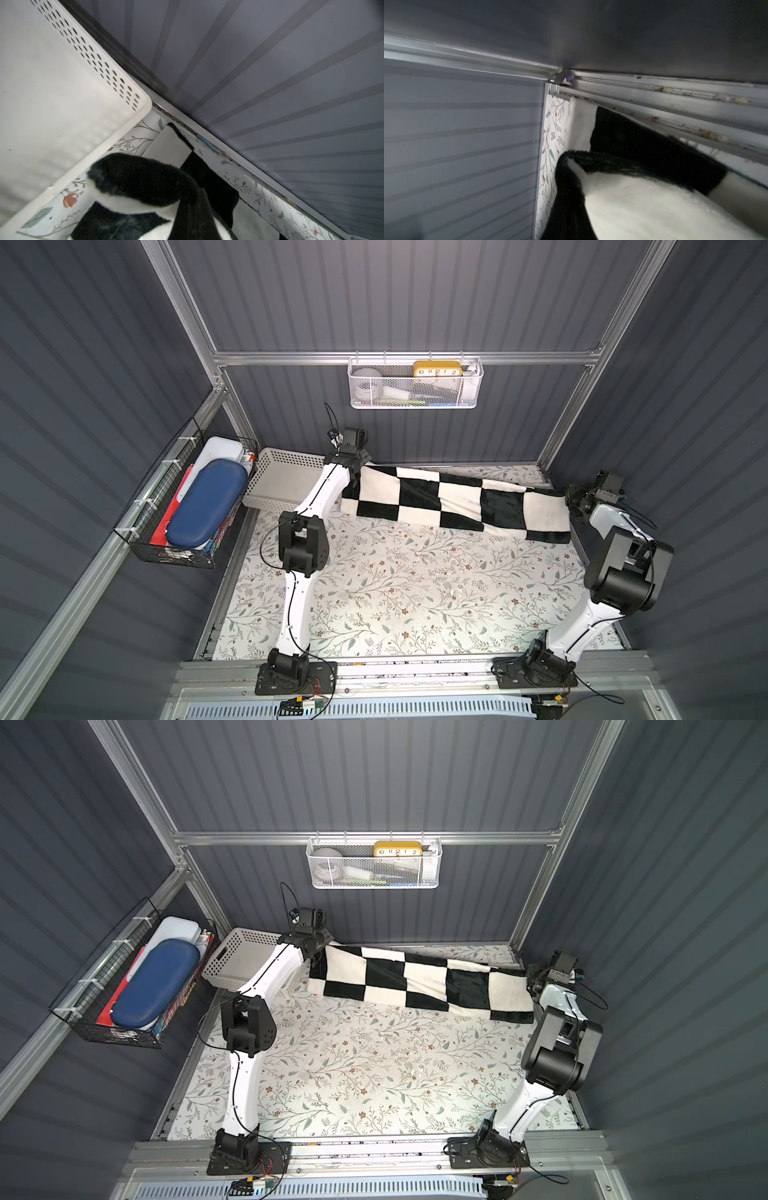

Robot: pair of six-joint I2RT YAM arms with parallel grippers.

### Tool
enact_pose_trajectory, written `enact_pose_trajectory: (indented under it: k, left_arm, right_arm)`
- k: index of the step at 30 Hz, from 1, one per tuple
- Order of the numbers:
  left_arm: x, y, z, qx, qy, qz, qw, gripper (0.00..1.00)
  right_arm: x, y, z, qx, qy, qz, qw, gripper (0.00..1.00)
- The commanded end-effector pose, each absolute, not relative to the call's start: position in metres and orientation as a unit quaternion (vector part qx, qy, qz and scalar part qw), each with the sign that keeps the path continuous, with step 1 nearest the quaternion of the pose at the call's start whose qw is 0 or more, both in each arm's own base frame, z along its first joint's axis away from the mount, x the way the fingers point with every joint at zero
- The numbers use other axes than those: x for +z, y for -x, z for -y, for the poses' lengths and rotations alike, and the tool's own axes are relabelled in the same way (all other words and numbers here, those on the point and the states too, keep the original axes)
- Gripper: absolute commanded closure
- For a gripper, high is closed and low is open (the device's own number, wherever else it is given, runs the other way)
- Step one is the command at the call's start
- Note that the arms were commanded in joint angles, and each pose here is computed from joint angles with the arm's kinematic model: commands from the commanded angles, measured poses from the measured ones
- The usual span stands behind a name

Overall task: Roll up the pillowcase
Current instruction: Fold the pillowcase at the center of the board.

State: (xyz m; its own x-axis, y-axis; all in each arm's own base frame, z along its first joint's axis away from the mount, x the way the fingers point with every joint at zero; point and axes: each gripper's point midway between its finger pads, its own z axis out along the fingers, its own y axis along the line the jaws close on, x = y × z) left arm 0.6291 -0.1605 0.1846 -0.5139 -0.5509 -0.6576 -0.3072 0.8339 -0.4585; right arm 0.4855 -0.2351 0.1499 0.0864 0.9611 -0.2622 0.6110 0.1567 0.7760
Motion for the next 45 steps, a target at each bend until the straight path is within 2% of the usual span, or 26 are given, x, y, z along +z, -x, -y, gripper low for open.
enact_pose_trajectory:
  k: [1, 7, 15, 20, 28, 34, 37, 39, 41, 42, 43, 44, 45]
  left_arm:
    - [0.177, -0.646, 0.156, -0.151, 0.24, -0.854, 0.437, 1.0]
    - [0.167, -0.67, 0.165, -0.173, 0.231, -0.846, 0.448, 1.0]
    - [0.176, -0.688, 0.168, -0.191, 0.214, -0.828, 0.481, 1.0]
    - [0.173, -0.698, 0.172, -0.205, 0.211, -0.818, 0.495, 1.0]
    - [0.147, -0.707, 0.174, -0.215, 0.204, -0.819, 0.49, 1.0]
    - [0.145, -0.717, 0.164, -0.227, 0.21, -0.809, 0.5, 1.0]
    - [0.144, -0.719, 0.166, -0.234, 0.201, -0.807, 0.504, 0.95]
    - [0.144, -0.721, 0.167, -0.239, 0.197, -0.804, 0.507, 0.88]
    - [0.147, -0.724, 0.169, -0.249, 0.191, -0.798, 0.514, 0.73]
    - [0.15, -0.726, 0.172, -0.257, 0.184, -0.793, 0.52, 0.59]
    - [0.154, -0.727, 0.175, -0.267, 0.176, -0.788, 0.526, 0.36]
    - [0.156, -0.728, 0.178, -0.278, 0.167, -0.783, 0.531, 0.23]
    - [0.158, -0.729, 0.179, -0.282, 0.166, -0.78, 0.533, 0.03]
  right_arm:
    - [0.145, -0.5, 0.261, 0.192, -0.622, -0.62, 0.438, 1.0]
    - [0.14, -0.534, 0.272, 0.21, -0.61, -0.612, 0.458, 1.0]
    - [0.127, -0.548, 0.282, 0.204, -0.62, -0.595, 0.469, 1.0]
    - [0.126, -0.572, 0.287, 0.213, -0.617, -0.596, 0.467, 1.0]
    - [0.117, -0.582, 0.285, 0.213, -0.619, -0.596, 0.465, 1.0]
    - [0.11, -0.585, 0.288, 0.202, -0.625, -0.594, 0.465, 1.0]
    - [0.111, -0.585, 0.29, 0.195, -0.631, -0.587, 0.468, 1.0]
    - [0.112, -0.588, 0.288, 0.196, -0.628, -0.588, 0.47, 1.0]
    - [0.113, -0.59, 0.288, 0.194, -0.627, -0.588, 0.473, 1.0]
    - [0.111, -0.589, 0.289, 0.192, -0.631, -0.586, 0.472, 0.98]
    - [0.11, -0.59, 0.289, 0.193, -0.63, -0.586, 0.472, 0.89]
    - [0.113, -0.592, 0.288, 0.198, -0.626, -0.588, 0.473, 0.86]
    - [0.113, -0.591, 0.287, 0.195, -0.624, -0.591, 0.472, 0.78]
